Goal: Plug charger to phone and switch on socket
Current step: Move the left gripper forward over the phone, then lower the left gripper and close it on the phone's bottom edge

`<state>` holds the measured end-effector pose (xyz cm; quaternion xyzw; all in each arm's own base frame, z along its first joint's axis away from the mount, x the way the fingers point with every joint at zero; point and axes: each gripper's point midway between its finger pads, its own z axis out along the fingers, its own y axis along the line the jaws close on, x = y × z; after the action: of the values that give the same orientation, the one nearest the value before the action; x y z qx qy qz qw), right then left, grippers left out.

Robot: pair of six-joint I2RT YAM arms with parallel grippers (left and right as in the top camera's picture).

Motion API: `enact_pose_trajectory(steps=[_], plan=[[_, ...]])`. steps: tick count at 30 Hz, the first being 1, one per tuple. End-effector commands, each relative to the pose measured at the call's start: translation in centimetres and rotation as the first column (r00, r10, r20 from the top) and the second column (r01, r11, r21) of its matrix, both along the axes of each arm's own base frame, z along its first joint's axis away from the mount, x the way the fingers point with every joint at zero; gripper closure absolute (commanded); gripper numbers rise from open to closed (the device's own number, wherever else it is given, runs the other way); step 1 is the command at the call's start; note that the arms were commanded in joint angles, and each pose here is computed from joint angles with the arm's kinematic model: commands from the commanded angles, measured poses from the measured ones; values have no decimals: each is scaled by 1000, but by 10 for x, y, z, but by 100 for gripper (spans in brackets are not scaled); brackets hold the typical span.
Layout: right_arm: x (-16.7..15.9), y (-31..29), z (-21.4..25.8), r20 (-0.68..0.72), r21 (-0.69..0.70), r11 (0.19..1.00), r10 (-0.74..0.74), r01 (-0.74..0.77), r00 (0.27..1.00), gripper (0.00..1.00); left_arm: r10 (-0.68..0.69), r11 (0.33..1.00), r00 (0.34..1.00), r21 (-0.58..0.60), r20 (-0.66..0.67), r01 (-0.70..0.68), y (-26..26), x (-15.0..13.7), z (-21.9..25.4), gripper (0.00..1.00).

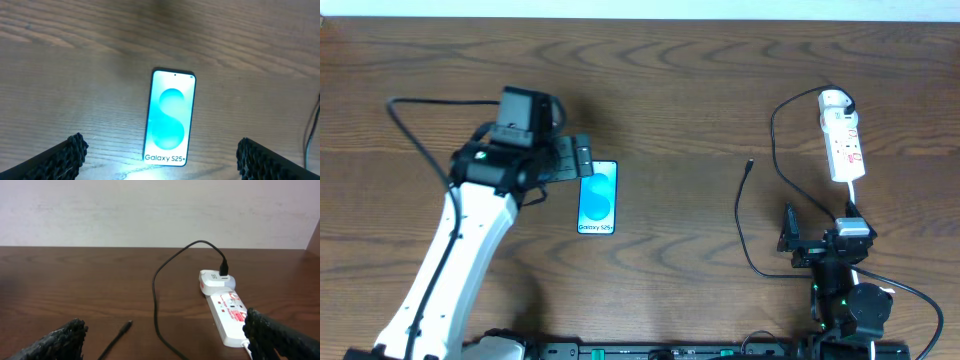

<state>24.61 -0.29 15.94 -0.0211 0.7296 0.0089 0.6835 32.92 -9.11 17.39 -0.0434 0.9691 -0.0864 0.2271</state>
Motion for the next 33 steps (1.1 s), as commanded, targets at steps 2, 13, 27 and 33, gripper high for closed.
enact_pose_trajectory(steps=[2, 13, 27, 33], plan=[[0, 0, 0, 5, -11, 1000, 3, -3, 1000, 1, 37, 995, 999, 88, 21, -39, -4, 10, 1, 2], [0, 0, 0, 5, -11, 1000, 3, -3, 1000, 1, 168, 977, 982, 148, -85, -155, 2, 15, -42, 2], [0, 0, 0, 5, -11, 1000, 3, -3, 1000, 1, -51, 992, 958, 94, -283, 80, -27, 7, -101, 2], [0, 0, 0, 5, -11, 1000, 3, -3, 1000, 1, -74, 989, 934, 98, -350, 115, -29, 2, -124, 2]])
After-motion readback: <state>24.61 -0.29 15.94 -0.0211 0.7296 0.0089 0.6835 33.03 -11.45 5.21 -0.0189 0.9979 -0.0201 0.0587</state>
